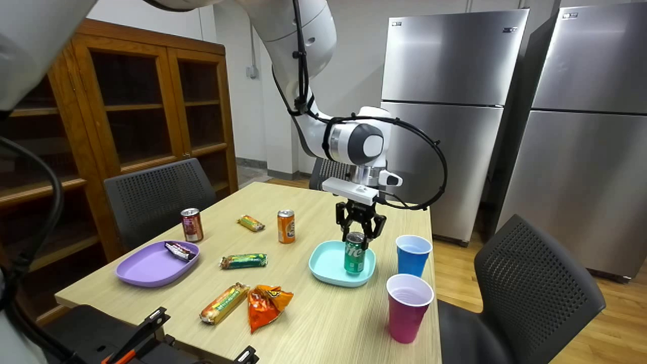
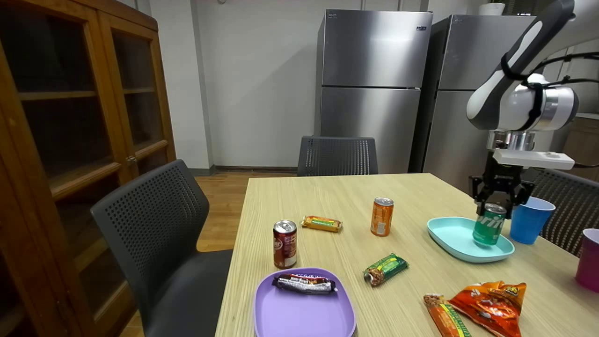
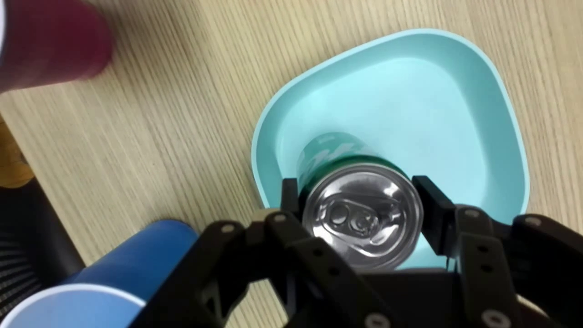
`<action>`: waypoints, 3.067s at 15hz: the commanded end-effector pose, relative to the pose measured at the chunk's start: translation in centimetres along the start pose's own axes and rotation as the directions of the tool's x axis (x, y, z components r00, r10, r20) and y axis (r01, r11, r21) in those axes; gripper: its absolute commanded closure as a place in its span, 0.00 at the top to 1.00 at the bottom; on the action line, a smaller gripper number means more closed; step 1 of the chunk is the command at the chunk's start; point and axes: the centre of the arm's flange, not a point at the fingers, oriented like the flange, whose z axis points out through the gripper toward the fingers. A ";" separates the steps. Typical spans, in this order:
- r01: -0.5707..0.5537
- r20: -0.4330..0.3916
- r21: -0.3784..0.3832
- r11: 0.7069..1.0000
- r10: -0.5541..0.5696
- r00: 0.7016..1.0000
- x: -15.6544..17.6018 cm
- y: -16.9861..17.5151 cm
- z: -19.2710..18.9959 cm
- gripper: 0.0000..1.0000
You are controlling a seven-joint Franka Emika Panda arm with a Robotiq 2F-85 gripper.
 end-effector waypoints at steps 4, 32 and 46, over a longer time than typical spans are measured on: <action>-0.021 0.014 0.006 1.000 0.021 1.000 0.4 0.7 -0.5 0.38; 0.079 0.011 -0.043 0.996 -0.078 0.997 -7.1 -2.5 -4.4 1.00; 0.156 -0.075 -0.045 0.987 -0.159 0.984 -6.7 -6.3 -6.2 1.00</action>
